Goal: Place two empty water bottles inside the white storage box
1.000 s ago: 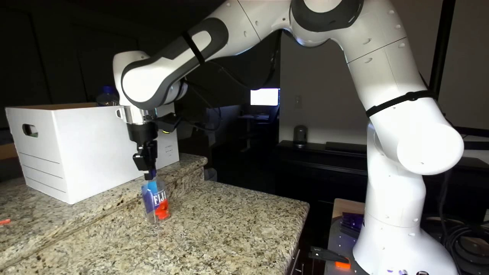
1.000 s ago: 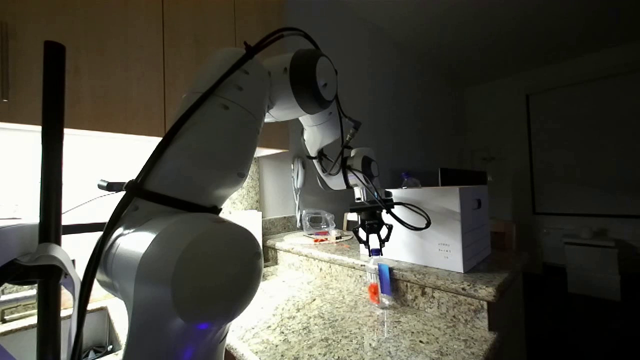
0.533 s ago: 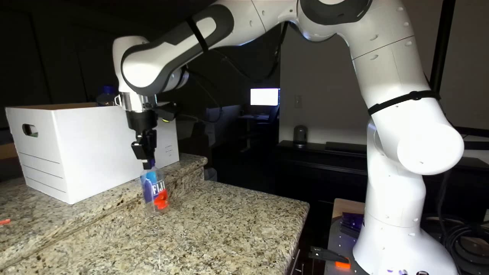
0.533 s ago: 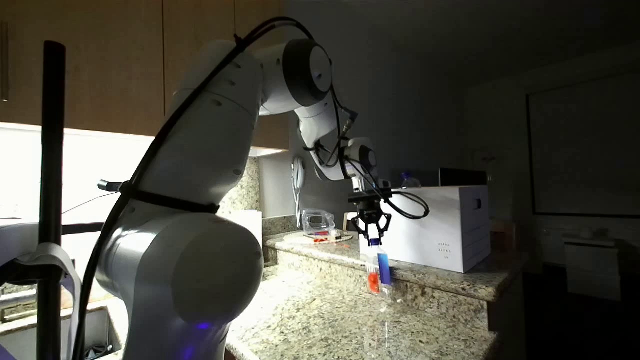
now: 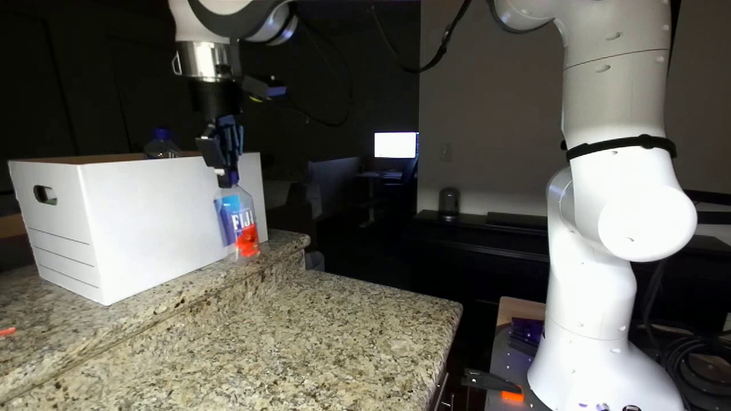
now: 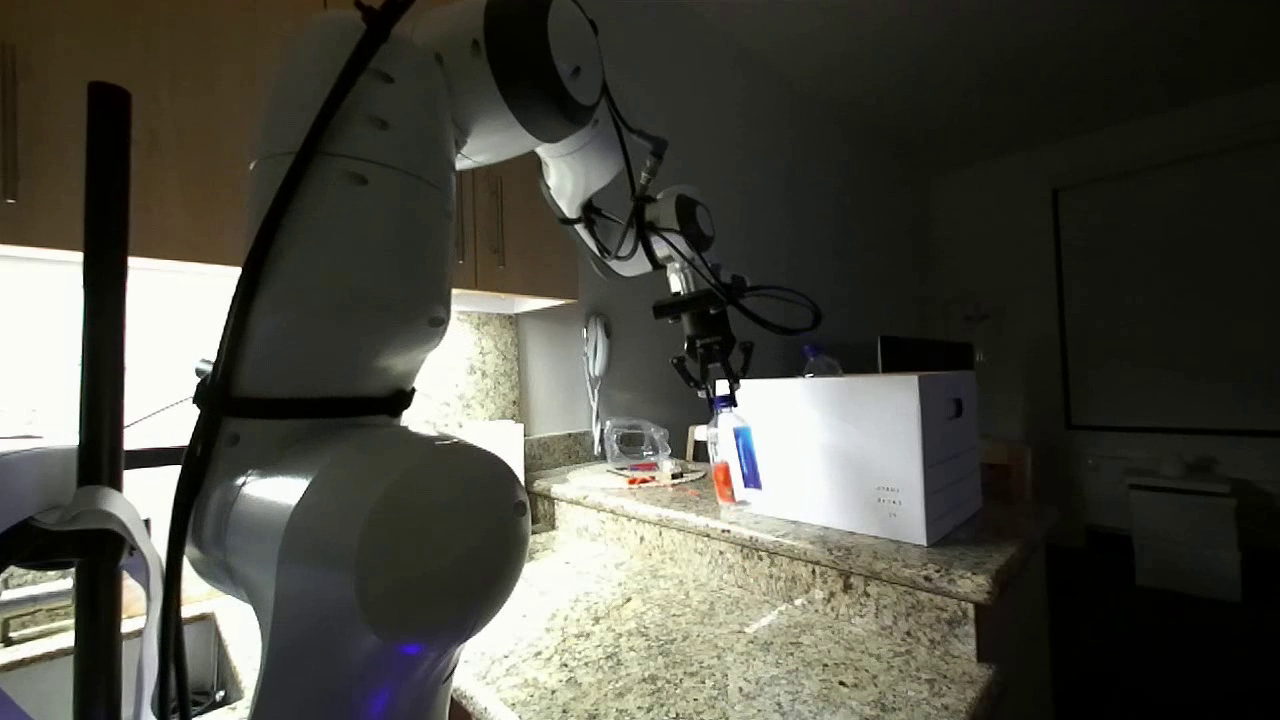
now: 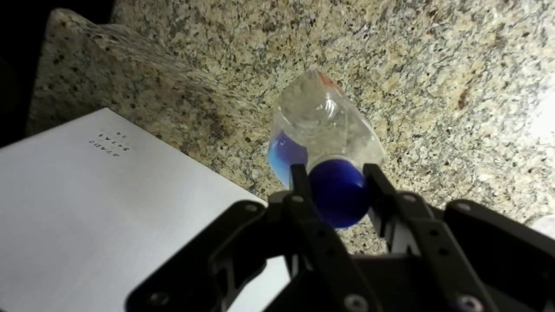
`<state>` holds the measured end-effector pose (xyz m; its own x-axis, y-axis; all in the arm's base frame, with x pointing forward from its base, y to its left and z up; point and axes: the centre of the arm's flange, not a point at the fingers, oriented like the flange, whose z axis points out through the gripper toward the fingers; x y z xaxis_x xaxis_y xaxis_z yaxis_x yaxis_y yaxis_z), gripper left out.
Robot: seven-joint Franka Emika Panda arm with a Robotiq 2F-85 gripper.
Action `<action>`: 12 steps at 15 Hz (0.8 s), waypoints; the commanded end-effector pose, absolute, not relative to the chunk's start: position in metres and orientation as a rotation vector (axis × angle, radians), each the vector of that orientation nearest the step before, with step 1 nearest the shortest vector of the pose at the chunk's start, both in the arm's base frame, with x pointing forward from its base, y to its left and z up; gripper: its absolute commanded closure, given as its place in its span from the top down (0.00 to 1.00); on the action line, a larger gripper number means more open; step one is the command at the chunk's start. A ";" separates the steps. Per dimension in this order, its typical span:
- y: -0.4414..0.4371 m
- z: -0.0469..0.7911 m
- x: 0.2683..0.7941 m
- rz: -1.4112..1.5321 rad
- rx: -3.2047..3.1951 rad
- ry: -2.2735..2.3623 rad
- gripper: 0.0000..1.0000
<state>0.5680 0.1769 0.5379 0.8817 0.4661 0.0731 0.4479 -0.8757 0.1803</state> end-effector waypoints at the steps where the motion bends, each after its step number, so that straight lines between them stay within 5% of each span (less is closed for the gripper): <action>1: 0.184 0.597 0.529 0.261 2.842 0.578 0.15; 12: 0.151 0.734 0.496 0.978 2.574 0.185 0.15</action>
